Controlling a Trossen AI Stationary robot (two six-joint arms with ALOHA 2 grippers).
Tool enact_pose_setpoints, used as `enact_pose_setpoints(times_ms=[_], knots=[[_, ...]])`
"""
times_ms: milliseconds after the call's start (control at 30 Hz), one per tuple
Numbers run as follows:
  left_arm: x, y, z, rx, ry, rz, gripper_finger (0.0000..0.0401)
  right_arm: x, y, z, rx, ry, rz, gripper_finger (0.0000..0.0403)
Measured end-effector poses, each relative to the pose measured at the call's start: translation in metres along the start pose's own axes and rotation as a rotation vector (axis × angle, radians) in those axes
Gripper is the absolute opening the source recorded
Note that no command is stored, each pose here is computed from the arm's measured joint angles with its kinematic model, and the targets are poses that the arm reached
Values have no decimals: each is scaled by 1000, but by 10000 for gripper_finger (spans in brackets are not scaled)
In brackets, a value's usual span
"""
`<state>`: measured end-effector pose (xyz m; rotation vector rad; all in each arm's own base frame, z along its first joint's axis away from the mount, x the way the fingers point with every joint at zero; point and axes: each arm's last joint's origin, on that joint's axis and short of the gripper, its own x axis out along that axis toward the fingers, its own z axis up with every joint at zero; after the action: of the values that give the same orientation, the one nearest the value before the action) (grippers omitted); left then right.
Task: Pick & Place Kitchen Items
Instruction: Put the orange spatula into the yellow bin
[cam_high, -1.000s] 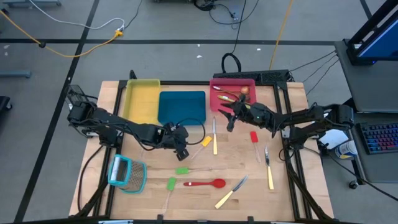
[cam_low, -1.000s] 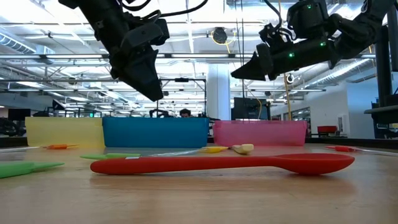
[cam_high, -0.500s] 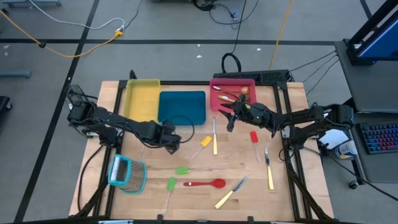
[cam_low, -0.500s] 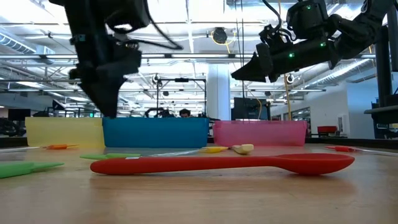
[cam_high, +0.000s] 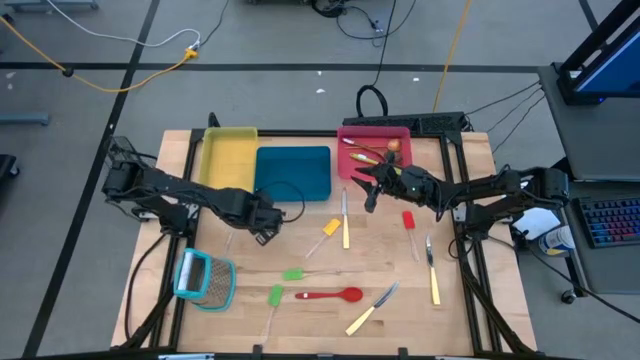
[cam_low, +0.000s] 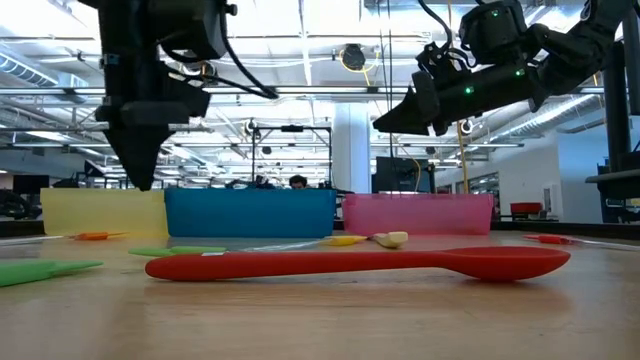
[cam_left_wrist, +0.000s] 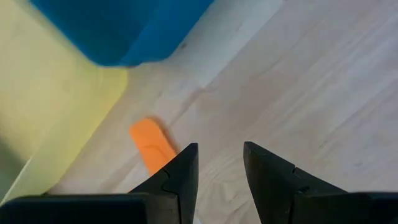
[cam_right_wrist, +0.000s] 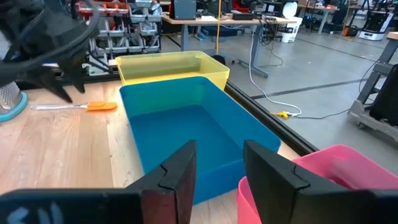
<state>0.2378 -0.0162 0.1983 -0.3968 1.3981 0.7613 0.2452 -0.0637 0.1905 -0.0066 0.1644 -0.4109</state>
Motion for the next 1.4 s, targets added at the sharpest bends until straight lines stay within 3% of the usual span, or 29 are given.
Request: enact_pose_setpoints(times_ms=[167,333,467,733,1000,1400], knots=[[-4,26,-17,-86,-26,-54,134,0,0,-1,-1,6,0,128],[11,45,-34,-301,-104,-175,134,0,0,-1,18,6,0,128],[30,54,-46,-419,-110,-198,134,0,0,0,26,-1,-1,128],[58,61,-59,-461,-94,-156,134,0,0,0,25,-1,-2,128],[65,60,-58,-479,-181,-163,134,0,0,0,23,-1,-2,128],[77,65,-66,-483,-180,-134,134,0,0,0,23,-1,-2,128]])
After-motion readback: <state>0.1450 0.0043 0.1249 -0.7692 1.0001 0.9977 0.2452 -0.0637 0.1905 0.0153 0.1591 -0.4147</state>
